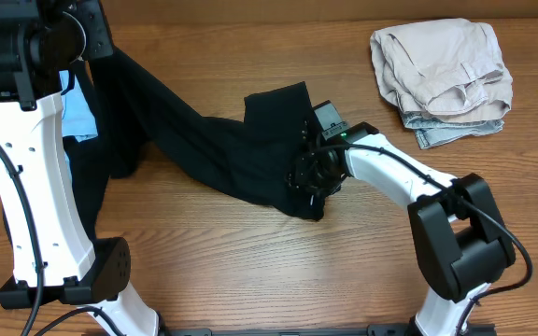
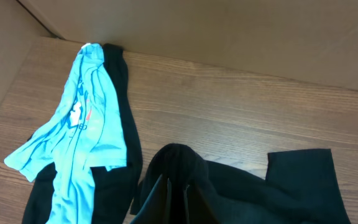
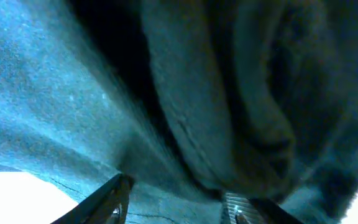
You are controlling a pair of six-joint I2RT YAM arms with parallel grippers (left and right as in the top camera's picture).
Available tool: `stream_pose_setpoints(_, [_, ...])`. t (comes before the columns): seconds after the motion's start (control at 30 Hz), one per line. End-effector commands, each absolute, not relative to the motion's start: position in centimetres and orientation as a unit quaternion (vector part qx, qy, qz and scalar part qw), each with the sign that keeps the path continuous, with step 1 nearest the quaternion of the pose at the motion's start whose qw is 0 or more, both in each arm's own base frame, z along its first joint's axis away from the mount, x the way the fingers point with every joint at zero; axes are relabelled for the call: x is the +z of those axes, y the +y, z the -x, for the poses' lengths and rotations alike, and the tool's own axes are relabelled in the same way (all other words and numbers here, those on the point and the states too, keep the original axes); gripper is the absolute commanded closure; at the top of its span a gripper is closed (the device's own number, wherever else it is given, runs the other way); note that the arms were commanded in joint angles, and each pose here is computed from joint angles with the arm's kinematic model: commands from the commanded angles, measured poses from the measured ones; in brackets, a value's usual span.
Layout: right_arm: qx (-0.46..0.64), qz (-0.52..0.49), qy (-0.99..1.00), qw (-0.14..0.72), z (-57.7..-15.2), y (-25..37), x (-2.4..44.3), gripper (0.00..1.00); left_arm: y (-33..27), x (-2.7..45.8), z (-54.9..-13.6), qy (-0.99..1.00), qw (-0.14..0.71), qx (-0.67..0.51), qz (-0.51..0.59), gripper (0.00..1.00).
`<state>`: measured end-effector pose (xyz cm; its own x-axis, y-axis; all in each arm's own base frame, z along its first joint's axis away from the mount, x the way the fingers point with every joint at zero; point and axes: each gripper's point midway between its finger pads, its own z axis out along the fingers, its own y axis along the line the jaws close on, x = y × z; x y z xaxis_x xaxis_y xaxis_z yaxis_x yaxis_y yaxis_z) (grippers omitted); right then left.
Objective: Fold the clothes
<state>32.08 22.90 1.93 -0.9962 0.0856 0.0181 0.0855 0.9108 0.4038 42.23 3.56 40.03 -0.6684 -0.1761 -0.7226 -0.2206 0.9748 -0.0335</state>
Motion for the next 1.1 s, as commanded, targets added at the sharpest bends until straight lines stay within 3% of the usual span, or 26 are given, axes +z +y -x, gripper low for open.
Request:
stream_pose_setpoints(0.0, [0.230,-0.041,0.972,-0.012,-31.7,23.9,1.9,0.50,3.7,39.9,-42.5,0.914,0.392,0.030,0.103,0.96])
stream_pose_setpoints(0.07, [0.233,-0.037,0.972,-0.011,-31.6,24.2,1.9,0.57,3.7,39.9,-42.5,0.913,0.392,0.030,0.103,0.96])
stream_pose_setpoints(0.27, [0.240,-0.034,0.970,-0.012,-31.6,24.6,2.1,0.94,3.7,39.9,-42.6,0.913,0.392,0.030,0.103,0.96])
stream_pose_setpoints(0.3, [0.240,-0.033,0.970,-0.011,-31.6,24.6,2.1,0.96,3.7,39.9,-42.6,0.913,0.393,0.030,0.103,0.96])
stream_pose_setpoints(0.43, [0.245,-0.034,0.969,-0.001,-32.3,24.4,2.9,0.96,3.7,40.0,-42.6,0.913,0.394,0.030,0.103,0.96])
stream_pose_setpoints(0.57, [0.264,-0.032,0.963,0.052,-34.4,23.2,6.9,0.96,4.0,40.8,-43.0,0.904,0.412,0.035,0.104,0.96])
stream_pose_setpoints(0.8, [0.273,-0.059,0.938,0.207,-38.1,14.9,21.7,0.96,3.9,45.3,-42.0,0.871,0.478,0.030,0.105,0.96])
stream_pose_setpoints(1.07, [0.237,-0.103,0.893,0.368,-37.3,5.2,36.0,0.96,3.7,50.3,-39.5,0.832,0.545,0.024,0.105,0.96])
